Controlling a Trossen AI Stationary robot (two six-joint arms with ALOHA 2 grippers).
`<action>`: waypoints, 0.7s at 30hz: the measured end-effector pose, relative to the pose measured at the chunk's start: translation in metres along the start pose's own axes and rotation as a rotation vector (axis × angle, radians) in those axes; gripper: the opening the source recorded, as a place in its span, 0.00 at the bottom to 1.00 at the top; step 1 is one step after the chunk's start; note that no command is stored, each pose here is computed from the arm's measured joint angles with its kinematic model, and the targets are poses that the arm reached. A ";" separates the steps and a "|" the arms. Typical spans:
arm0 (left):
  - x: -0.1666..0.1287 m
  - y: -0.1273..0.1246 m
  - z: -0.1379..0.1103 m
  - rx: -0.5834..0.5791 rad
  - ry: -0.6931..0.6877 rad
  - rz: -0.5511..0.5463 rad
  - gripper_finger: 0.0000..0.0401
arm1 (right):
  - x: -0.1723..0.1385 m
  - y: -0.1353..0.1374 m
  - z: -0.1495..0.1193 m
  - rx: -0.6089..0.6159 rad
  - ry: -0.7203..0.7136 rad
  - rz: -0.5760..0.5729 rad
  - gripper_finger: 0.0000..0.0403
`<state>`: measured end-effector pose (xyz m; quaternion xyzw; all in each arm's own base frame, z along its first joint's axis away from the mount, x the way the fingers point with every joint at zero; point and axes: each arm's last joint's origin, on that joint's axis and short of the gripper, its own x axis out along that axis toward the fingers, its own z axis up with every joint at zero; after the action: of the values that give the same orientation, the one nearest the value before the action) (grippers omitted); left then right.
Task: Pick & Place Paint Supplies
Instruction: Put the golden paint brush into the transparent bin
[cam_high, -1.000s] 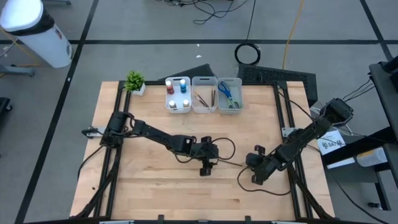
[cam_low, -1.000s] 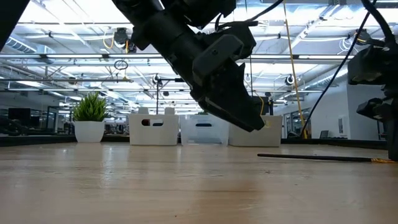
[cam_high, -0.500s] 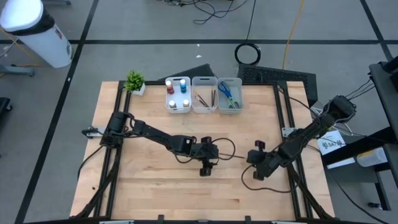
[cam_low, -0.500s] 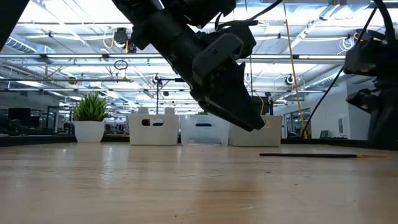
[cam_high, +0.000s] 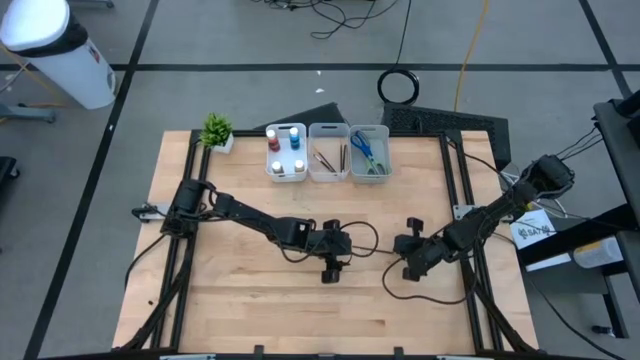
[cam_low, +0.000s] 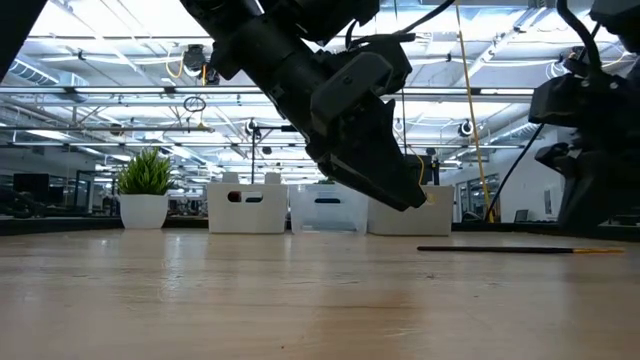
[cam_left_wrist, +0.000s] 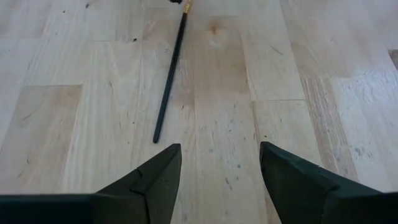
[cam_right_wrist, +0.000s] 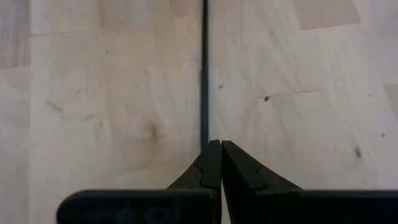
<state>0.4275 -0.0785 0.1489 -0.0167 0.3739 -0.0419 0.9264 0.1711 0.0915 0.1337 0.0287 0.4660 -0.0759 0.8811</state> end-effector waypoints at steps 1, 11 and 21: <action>0.000 0.000 0.000 -0.006 0.000 0.000 0.57 | 0.000 0.000 0.000 0.003 0.008 0.008 0.00; 0.000 0.000 0.000 -0.009 0.001 0.001 0.57 | 0.000 -0.001 -0.002 0.022 0.053 0.026 0.00; 0.000 0.000 0.000 -0.011 0.001 0.000 0.57 | 0.001 -0.004 -0.009 0.037 0.115 0.018 0.00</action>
<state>0.4274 -0.0788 0.1490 -0.0218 0.3747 -0.0398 0.9260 0.1634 0.0885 0.1280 0.0535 0.5141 -0.0745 0.8528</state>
